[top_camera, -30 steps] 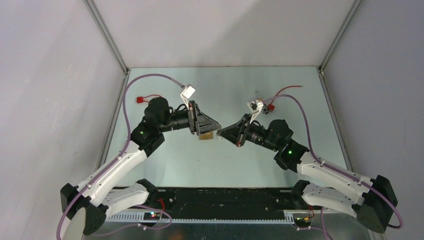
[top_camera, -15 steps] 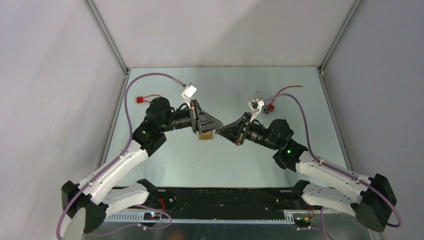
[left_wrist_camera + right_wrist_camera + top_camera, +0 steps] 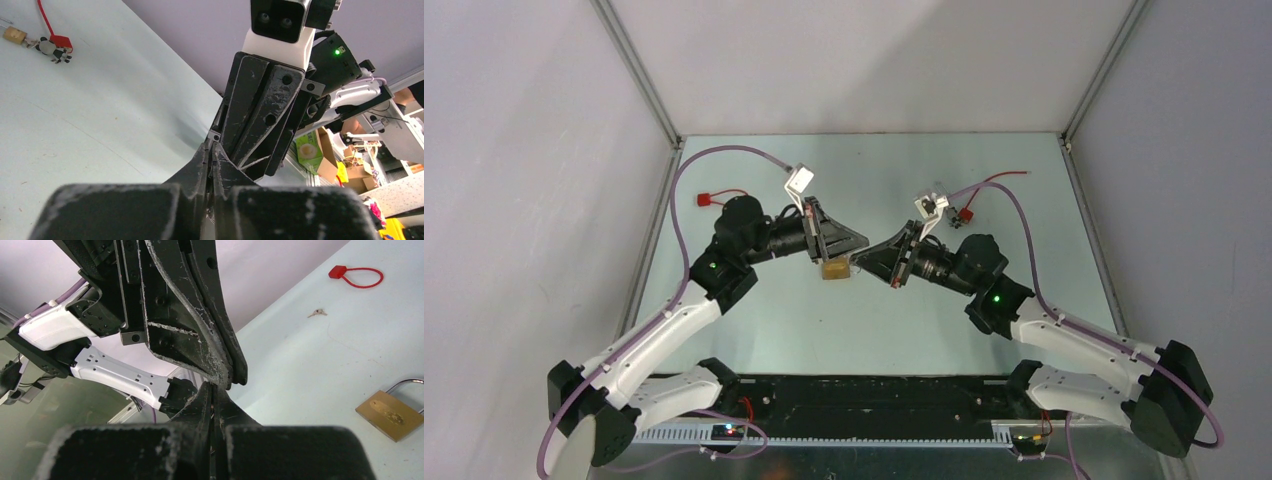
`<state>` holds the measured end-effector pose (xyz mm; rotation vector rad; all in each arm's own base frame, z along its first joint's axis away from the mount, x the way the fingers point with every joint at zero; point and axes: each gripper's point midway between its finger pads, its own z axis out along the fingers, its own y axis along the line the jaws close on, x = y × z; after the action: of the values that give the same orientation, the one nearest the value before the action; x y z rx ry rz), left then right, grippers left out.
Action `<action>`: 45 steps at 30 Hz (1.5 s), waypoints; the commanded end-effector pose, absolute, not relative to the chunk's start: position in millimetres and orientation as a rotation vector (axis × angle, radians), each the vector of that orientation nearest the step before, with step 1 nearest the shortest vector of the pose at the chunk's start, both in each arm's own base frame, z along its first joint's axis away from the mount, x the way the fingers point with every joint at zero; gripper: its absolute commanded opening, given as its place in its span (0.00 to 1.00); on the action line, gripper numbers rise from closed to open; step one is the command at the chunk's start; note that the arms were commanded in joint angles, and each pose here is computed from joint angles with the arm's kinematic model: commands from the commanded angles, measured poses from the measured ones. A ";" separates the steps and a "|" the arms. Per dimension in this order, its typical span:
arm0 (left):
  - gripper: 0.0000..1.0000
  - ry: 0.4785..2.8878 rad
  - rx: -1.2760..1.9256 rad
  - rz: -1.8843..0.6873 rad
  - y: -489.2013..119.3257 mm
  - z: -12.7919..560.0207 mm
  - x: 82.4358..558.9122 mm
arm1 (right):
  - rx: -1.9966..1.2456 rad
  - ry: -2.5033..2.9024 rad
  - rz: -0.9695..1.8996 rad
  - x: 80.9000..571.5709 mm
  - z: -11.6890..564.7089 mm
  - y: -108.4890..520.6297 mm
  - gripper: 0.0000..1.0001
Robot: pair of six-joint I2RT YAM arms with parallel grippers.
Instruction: Unlock with the key
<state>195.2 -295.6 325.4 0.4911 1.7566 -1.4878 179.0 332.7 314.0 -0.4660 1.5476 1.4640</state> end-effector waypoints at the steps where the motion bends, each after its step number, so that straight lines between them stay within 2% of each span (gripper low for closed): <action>1: 0.03 1.687 0.512 -1.506 -297.8 337.6 190.1 | -0.482 1.453 1.478 179.9 344.1 335.6 0.00; 5: 0.00 1.695 0.497 -1.509 -297.8 337.5 191.6 | -0.485 1.450 1.471 181.2 344.3 334.7 0.00; 6: 0.00 1.695 0.488 -1.508 -297.8 338.0 192.5 | -0.485 1.447 1.467 181.2 345.1 333.9 0.06; 9: 0.00 1.683 0.460 -1.491 -295.5 342.1 195.6 | -0.489 1.444 1.453 181.4 345.6 331.6 0.14; 11: 0.00 1.674 0.433 -1.473 -292.7 344.1 199.0 | -0.492 1.444 1.440 181.5 345.9 329.1 0.24; 13: 0.00 1.671 0.406 -1.455 -290.3 344.2 202.2 | -0.496 1.440 1.425 181.5 346.7 326.4 0.39; 15: 0.00 1.665 0.383 -1.440 -288.1 345.8 204.6 | -0.500 1.432 1.416 180.2 348.9 323.7 0.60; 21: 0.00 1.632 0.291 -1.399 -278.0 356.1 212.4 | -0.488 1.399 1.376 179.0 359.3 312.4 0.85; 25: 0.00 1.606 0.190 -1.389 -270.4 362.8 219.3 | -0.473 1.370 1.371 179.0 367.2 308.8 0.96; 29: 0.00 1.570 0.135 -1.415 -268.2 371.3 221.4 | -0.456 1.308 1.391 179.7 375.9 308.2 0.94; 31: 0.00 1.568 0.122 -1.431 -269.3 373.1 222.5 | -0.438 1.260 1.415 180.2 385.6 305.8 0.98; 36: 0.00 1.542 0.116 -1.496 -273.6 382.5 218.4 | -0.401 1.214 1.494 181.4 399.1 303.6 0.98; 45: 0.00 1.462 0.089 -1.559 -271.7 401.7 210.6 | -0.369 1.187 1.592 185.1 400.9 318.0 0.77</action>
<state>218.8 -273.3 377.7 0.0959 1.5636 -1.5048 193.7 317.4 371.5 -0.3730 1.3175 1.5086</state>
